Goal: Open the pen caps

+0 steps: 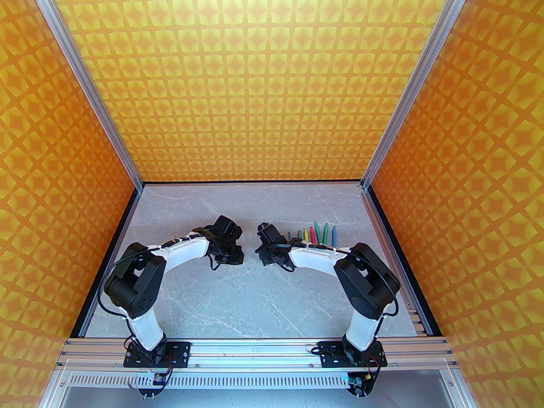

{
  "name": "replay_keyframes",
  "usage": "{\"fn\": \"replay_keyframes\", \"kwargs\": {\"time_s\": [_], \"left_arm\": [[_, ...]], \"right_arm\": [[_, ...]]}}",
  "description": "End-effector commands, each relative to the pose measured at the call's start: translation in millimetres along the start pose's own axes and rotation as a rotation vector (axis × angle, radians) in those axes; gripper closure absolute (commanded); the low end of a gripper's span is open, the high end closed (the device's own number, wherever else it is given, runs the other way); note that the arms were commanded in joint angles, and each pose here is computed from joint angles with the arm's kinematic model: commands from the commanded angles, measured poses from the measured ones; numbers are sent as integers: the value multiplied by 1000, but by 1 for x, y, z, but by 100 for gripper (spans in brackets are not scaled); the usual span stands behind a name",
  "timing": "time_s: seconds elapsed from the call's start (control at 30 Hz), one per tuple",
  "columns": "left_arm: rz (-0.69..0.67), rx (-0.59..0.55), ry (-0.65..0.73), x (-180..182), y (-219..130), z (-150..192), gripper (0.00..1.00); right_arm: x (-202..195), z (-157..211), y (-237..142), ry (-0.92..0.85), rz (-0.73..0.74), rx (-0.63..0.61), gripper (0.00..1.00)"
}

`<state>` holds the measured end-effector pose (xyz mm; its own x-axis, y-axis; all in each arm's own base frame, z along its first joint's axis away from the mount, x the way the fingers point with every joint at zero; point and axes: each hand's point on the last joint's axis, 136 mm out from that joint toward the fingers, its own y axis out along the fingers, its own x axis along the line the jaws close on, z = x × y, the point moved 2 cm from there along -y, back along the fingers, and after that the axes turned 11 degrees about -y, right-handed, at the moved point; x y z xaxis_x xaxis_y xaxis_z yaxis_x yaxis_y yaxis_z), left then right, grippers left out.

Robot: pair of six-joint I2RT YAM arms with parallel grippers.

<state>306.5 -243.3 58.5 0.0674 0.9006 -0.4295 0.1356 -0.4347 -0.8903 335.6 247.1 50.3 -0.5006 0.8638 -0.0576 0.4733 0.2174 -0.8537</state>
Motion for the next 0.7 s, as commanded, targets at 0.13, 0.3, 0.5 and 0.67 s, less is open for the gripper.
{"fn": "replay_keyframes", "kwargs": {"time_s": [0.13, 0.3, 0.5, 0.67], "left_arm": [[-67, 1, 8, 6, 7, -4, 96], [-74, 9, 6, 7, 11, -4, 90], [-84, 16, 5, 9, 14, -2, 85], [-88, 17, 6, 10, 15, -2, 82]], "right_arm": [[0, -7, 6, -32, 1, -11, 96], [-3, -4, 9, -35, 19, 4, 93], [-4, -1, 12, -37, 26, 14, 87], [-4, 0, 14, -39, 31, 20, 83]]}}
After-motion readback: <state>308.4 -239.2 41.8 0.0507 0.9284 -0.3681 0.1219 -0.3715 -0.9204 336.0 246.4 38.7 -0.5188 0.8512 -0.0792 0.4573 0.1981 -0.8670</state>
